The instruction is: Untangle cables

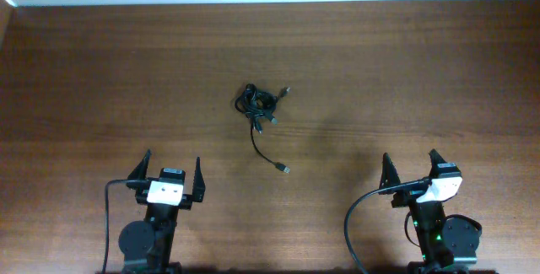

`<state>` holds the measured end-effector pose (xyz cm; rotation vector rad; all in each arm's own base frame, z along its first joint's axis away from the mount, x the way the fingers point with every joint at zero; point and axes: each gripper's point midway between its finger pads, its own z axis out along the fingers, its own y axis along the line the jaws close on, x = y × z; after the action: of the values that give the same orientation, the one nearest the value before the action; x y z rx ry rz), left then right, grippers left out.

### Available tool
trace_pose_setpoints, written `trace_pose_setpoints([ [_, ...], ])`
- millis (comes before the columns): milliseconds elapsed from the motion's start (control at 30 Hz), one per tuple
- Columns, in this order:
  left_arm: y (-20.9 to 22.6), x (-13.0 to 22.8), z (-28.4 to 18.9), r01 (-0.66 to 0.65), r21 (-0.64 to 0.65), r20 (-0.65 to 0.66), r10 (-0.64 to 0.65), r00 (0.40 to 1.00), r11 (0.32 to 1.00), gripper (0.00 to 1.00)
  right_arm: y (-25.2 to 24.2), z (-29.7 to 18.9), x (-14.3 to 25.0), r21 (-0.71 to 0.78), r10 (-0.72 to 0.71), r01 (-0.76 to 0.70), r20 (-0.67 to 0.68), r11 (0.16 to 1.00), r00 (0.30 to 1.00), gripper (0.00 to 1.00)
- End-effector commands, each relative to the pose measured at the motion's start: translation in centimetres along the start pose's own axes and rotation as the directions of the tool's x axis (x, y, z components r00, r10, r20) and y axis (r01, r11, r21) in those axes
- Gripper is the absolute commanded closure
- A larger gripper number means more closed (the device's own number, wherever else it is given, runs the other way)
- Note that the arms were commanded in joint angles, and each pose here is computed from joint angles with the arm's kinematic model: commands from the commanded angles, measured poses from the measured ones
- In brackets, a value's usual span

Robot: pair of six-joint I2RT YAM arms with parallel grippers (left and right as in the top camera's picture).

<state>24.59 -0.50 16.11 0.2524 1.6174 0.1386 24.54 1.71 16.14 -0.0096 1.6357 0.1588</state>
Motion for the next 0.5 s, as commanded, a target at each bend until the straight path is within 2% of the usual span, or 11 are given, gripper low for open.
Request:
trace_pose_setpoints([
  [0,0.1,0.1,0.0,-0.008,-0.007,-0.002,0.008,1.000,1.000,0.01,0.0,0.0,0.2,-0.003,-0.004,0.004,-0.002,1.000,1.000,0.01],
  [267,0.1,-0.1,0.0,0.001,-0.009,0.006,-0.001,1.000,1.000,0.01,0.4,0.0,0.3,-0.026,-0.004,0.004,-0.004,1.000,1.000,0.01],
  [467,0.4,-1.3,-0.2,-0.001,-0.015,0.029,0.002,1.000,1.000,0.01,2.6,-0.4,-0.4,-0.150,-0.006,0.006,-0.004,0.989,1.000,0.01],
])
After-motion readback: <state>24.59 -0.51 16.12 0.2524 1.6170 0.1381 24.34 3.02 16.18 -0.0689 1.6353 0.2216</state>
